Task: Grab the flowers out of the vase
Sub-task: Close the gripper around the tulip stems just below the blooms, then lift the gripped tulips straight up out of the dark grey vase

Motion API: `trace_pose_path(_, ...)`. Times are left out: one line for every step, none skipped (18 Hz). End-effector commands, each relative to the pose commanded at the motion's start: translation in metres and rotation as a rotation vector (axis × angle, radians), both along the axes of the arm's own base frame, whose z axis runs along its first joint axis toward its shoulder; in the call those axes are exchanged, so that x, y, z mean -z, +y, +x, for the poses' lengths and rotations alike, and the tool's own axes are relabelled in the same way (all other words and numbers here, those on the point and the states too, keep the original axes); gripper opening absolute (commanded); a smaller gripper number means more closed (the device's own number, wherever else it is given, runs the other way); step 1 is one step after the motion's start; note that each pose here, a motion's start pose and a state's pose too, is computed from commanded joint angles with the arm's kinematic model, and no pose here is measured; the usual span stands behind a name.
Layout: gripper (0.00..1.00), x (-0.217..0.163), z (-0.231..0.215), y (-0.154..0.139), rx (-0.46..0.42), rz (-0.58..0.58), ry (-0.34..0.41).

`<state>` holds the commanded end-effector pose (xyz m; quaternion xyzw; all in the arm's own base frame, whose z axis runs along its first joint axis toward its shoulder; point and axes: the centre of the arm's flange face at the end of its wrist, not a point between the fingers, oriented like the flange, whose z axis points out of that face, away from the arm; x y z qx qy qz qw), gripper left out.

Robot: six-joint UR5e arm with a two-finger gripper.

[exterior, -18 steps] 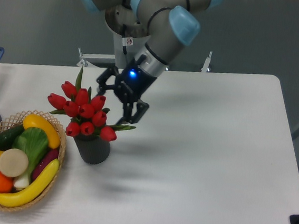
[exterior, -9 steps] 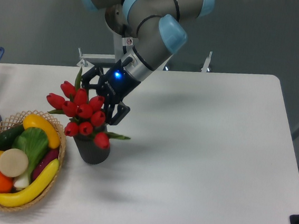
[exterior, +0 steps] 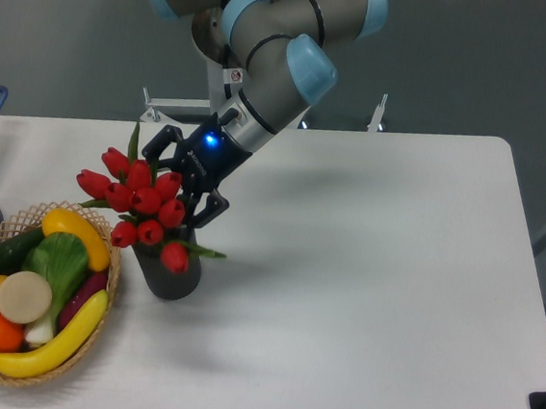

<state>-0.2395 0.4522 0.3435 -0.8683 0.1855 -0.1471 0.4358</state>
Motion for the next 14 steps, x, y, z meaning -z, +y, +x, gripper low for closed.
trace_pose_path(0.0,-0.001,0.0,-0.001,-0.002,0.001,0.001)
trace_pose_path(0.0,-0.003,0.0,-0.001,-0.004,0.003,0.001)
trace_pose_path(0.0,-0.006,0.001,-0.002,-0.006,0.006,0.001)
trace_pose_path(0.0,-0.008,0.001,-0.001,-0.008,0.009,0.0)
trace_pose_path(0.0,-0.01,0.001,-0.001,-0.008,0.014,0.001)
trace_pose_path(0.0,-0.014,0.002,-0.001,-0.013,0.017,-0.004)
trace_pose_path(0.0,-0.018,0.002,-0.001,-0.02,0.021,-0.011)
trace_pose_path(0.0,-0.023,0.002,-0.002,-0.03,0.028,-0.022)
trace_pose_path(0.0,-0.025,0.001,-0.002,-0.036,0.033,-0.028)
trace_pose_path(0.0,-0.031,0.0,-0.003,-0.04,0.041,-0.025)
trace_pose_path(0.0,-0.034,0.0,-0.005,-0.044,0.044,-0.024)
trace_pose_path(0.0,-0.036,-0.001,-0.004,-0.048,0.046,-0.025)
trace_pose_path(0.0,-0.046,-0.004,-0.004,-0.066,0.051,-0.037)
trace_pose_path(0.0,-0.052,-0.009,-0.005,-0.086,0.052,-0.049)
